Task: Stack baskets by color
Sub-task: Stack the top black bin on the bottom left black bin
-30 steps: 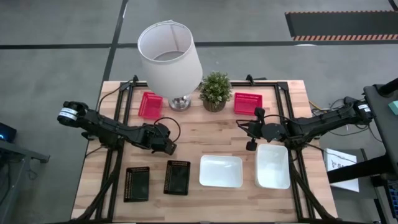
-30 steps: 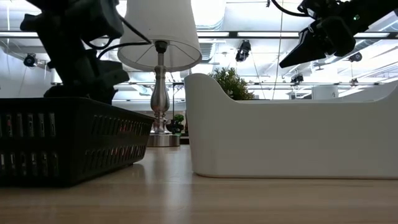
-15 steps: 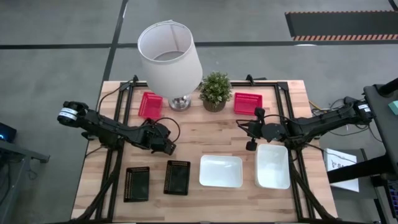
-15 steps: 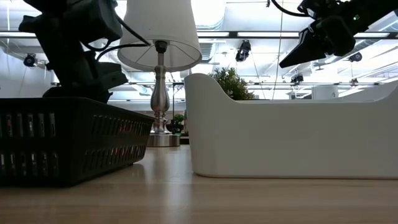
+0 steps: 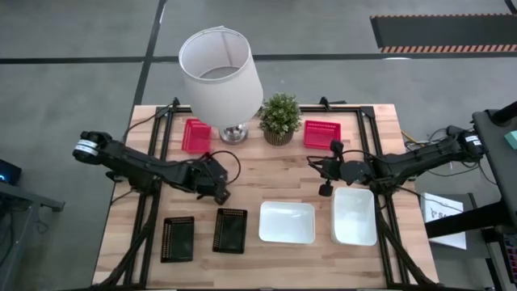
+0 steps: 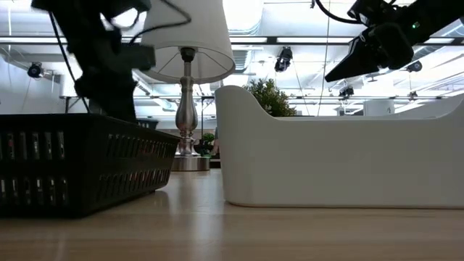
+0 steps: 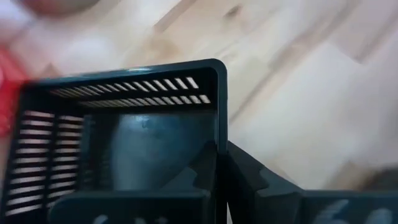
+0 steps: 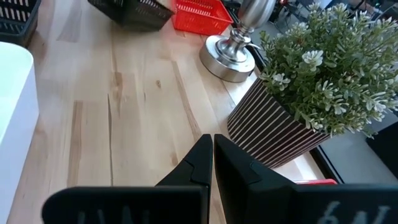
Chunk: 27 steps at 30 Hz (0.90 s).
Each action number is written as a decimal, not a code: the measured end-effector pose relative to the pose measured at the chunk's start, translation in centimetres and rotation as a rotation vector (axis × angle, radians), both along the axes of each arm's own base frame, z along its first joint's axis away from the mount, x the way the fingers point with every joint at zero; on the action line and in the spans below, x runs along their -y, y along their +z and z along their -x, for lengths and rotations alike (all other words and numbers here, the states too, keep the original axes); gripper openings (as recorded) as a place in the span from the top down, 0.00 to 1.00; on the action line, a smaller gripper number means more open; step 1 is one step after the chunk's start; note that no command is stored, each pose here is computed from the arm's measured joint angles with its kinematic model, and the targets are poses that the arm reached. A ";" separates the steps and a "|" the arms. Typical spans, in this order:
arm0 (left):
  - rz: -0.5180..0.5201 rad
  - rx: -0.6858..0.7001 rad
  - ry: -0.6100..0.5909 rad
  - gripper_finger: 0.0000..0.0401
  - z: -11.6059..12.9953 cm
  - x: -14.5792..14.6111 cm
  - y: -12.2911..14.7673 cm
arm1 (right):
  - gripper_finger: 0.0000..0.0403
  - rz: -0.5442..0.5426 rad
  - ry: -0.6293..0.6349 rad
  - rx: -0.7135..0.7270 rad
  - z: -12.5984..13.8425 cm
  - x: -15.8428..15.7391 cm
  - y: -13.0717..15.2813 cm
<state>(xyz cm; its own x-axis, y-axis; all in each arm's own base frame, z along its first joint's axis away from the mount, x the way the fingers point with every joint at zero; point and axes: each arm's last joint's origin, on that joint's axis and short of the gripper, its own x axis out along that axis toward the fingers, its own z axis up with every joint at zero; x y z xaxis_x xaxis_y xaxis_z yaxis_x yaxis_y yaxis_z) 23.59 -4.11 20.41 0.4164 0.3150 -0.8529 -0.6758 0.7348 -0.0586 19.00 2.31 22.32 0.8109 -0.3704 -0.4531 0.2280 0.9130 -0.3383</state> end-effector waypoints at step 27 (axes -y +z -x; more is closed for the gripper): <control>-0.176 -0.069 -0.897 1.00 6.3 15.5 10.3 | 0.98 0.008 0.005 -0.020 0.3 0.1 -1.3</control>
<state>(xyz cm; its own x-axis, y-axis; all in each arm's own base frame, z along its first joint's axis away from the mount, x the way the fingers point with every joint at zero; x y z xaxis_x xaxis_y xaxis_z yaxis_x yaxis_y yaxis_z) 17.26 -19.66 30.76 0.5170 0.0258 -0.8556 0.1546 0.9803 0.1230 18.68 2.25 20.99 0.8034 -0.3704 -0.4662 0.2170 0.9113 -0.3501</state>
